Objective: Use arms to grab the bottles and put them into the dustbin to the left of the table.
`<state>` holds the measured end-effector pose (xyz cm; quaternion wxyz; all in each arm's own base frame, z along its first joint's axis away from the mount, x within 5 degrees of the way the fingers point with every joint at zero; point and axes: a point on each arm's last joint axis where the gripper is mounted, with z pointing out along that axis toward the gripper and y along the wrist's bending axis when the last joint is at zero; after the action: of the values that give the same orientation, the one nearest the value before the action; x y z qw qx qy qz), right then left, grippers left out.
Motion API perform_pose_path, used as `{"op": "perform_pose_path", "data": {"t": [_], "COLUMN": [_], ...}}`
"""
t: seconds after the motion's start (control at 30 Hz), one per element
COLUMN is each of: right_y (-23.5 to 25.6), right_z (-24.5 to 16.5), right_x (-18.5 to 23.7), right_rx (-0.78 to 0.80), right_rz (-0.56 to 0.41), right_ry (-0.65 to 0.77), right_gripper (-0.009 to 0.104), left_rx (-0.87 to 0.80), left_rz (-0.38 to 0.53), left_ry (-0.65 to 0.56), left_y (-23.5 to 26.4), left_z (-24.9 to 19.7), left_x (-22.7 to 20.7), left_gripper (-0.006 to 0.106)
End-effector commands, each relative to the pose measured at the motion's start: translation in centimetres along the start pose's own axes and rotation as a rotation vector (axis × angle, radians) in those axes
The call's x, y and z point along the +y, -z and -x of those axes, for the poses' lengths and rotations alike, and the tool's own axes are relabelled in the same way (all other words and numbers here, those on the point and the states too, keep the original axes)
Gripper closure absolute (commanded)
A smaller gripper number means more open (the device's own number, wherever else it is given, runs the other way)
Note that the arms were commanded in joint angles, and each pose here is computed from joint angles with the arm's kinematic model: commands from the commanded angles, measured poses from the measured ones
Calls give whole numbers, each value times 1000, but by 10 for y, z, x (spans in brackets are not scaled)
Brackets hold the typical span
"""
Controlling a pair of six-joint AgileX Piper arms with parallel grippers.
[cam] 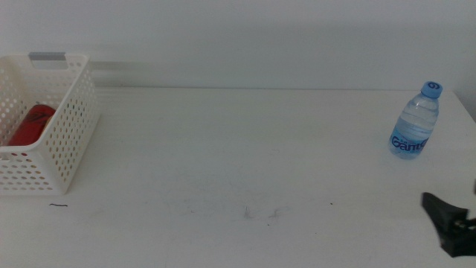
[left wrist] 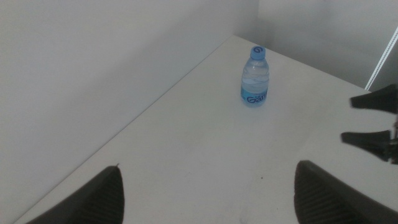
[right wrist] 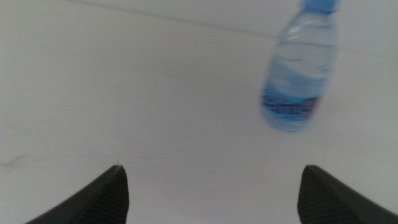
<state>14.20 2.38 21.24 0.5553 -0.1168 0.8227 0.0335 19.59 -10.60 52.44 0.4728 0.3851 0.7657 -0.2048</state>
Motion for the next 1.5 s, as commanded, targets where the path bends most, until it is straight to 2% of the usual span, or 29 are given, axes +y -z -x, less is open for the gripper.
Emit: {"op": "perform_pose_path", "data": {"t": [0.0,0.13,0.33,0.47,0.6,0.8,1.0,1.23,1.47], "right_y": [-13,-29,-55,-64,-70,-85,-101,-147,-196], "right_z": [4,0,-9,-14,-14,-28,-38,-37,-28], "right_x": [2,2,-4,-13,-20,-25,-35,-40,-50], "right_rx": [-32,-32,-44,-63,-139,-120,-189,-192,-237], "right_rz": [45,64,57,-25,-84,-158,-268,-251,-286], "right_ry": [-2,-36,-217,-360,-425,-228,-162,-123,-100], "right_gripper": [14,14,14,14,14,14,14,14,14], "left_rx": [-12,-12,-12,-10,-3,-3,-3,-3,-3], "left_rz": [-6,-6,-6,-3,9,9,9,9,9], "left_ry": [3,3,3,2,-3,-3,-3,-3,-3], "left_y": [0,0,0,0,0,0,0,0,0], "left_z": [2,2,2,1,1,1,1,1,1], "left_x": [-1,-1,-1,0,1,1,1,1,1], "left_gripper": [7,7,7,7,7,7,7,7,7]}}
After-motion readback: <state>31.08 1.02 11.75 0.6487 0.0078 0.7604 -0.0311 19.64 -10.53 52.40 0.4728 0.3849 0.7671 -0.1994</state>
